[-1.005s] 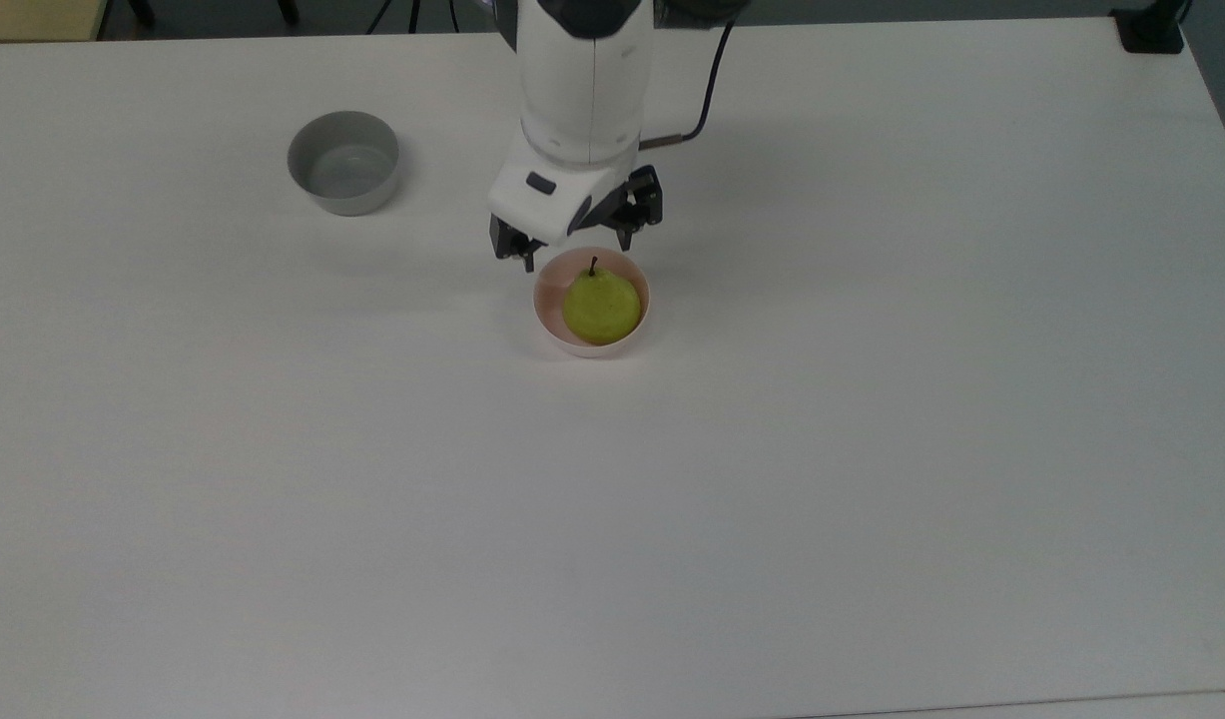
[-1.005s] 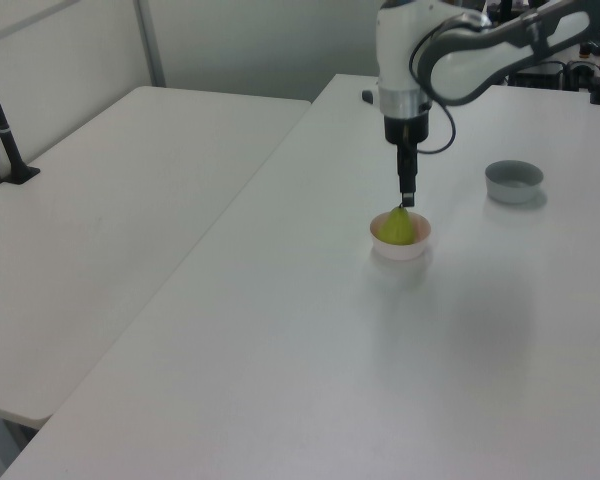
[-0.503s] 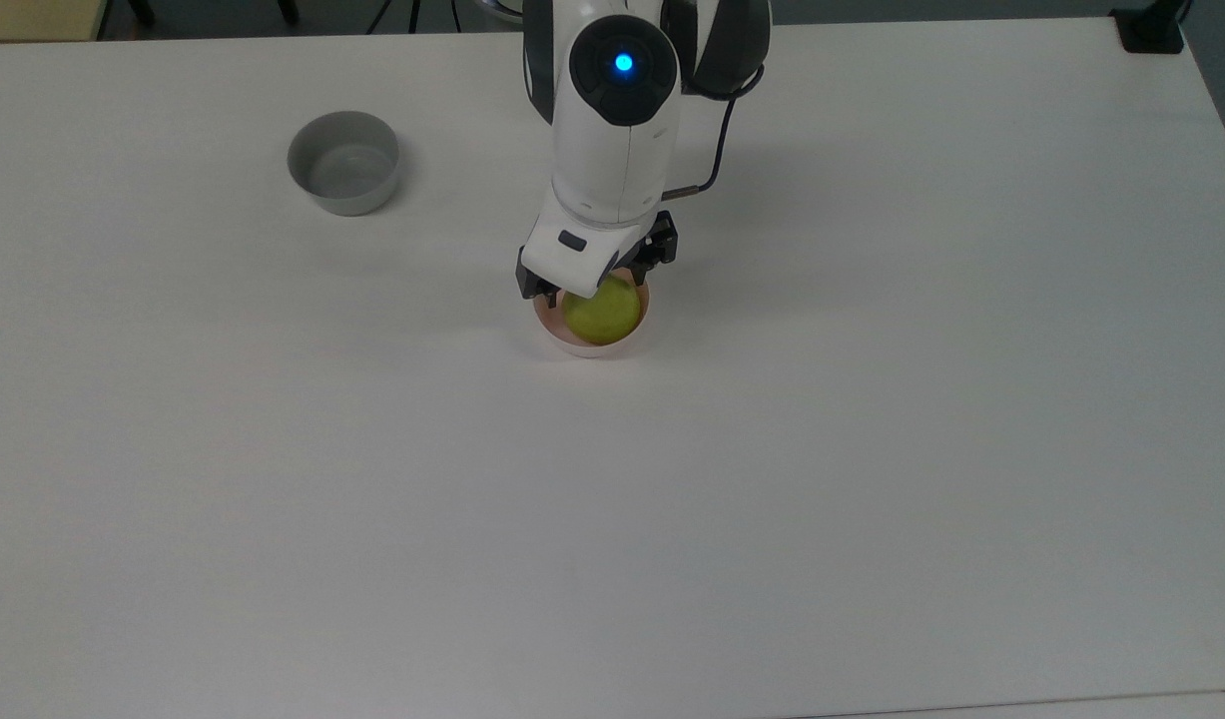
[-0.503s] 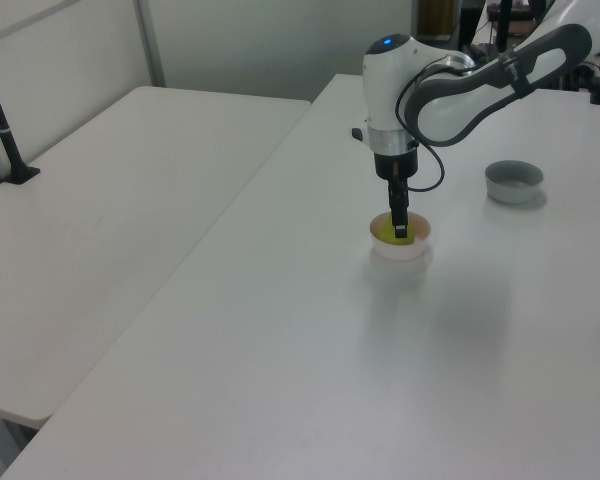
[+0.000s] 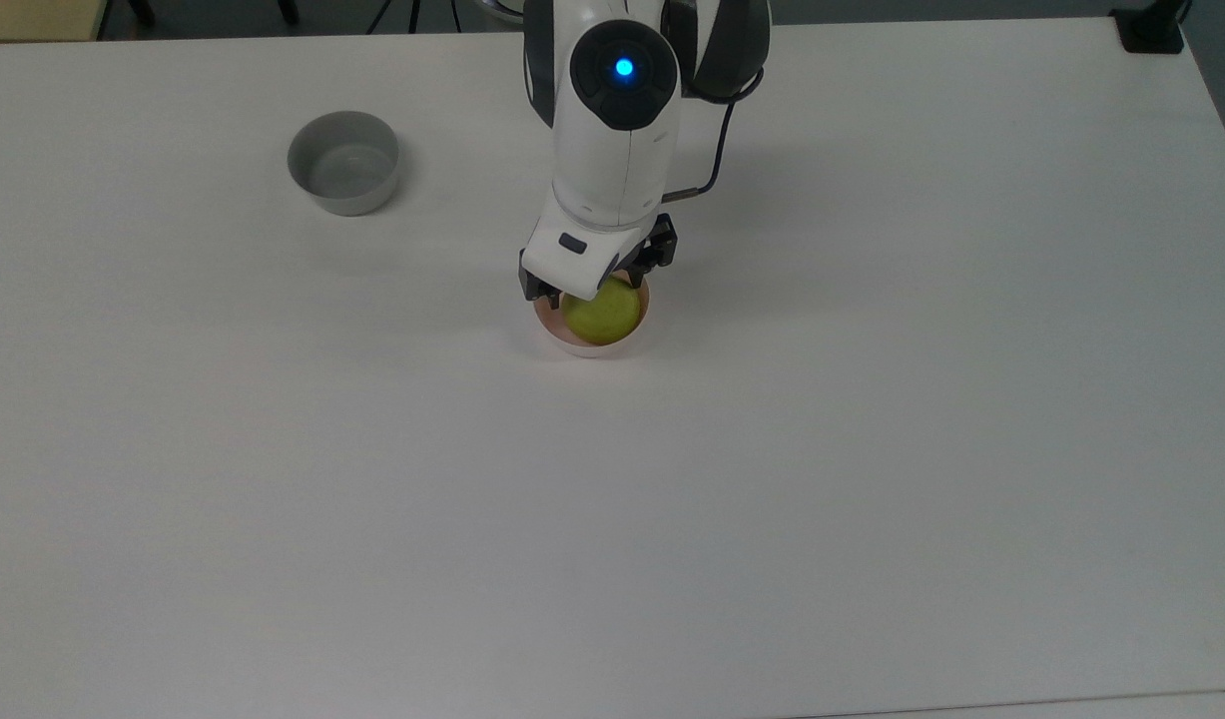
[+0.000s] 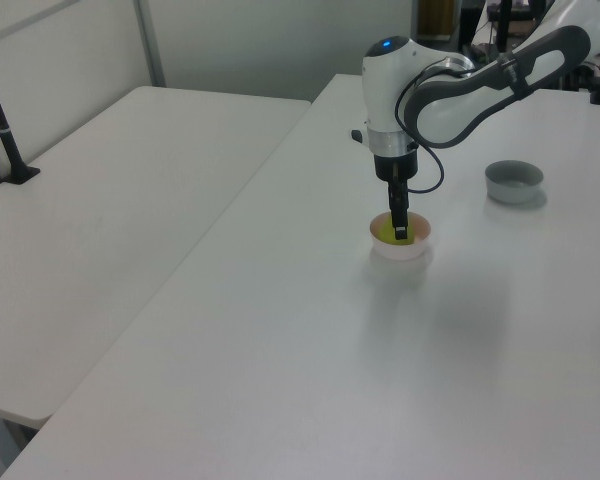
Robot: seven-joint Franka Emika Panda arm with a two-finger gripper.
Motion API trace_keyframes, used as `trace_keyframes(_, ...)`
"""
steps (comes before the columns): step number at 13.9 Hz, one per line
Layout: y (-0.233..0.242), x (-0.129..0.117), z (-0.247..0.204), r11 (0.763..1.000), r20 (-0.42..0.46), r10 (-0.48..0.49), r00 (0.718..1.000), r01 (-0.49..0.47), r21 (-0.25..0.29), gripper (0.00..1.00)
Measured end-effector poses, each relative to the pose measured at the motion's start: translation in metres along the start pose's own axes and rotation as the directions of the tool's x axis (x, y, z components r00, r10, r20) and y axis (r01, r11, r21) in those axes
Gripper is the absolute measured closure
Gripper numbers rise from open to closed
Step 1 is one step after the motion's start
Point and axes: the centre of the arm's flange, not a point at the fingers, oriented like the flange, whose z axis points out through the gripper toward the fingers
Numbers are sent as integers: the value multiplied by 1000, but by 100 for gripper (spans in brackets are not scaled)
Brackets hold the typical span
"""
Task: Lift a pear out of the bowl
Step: 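Lower the gripper around the pear and close on it, then lift the pear up out of the pink bowl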
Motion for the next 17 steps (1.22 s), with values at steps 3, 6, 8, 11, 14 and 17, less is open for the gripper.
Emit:
trace_keyframes(3, -2, 4, 2, 1000, -20, -2, 1000, 2, -3, 9)
trace_keyframes(6, -3, 4, 0, 1000, -23, -3, 1000, 3, -4, 26)
trace_keyframes(8, -3, 4, 1, 1000, -23, -3, 1000, 3, -4, 27)
trace_keyframes(11, -4, 0, -11, 1000, -9, -2, 1000, 2, 0, 27)
trace_keyframes(14, -2, -6, -57, 1000, -18, 1, 1000, -1, 5, 27)
trace_keyframes(17, 9, -21, -119, 1000, -49, 21, 999, -20, 8, 27)
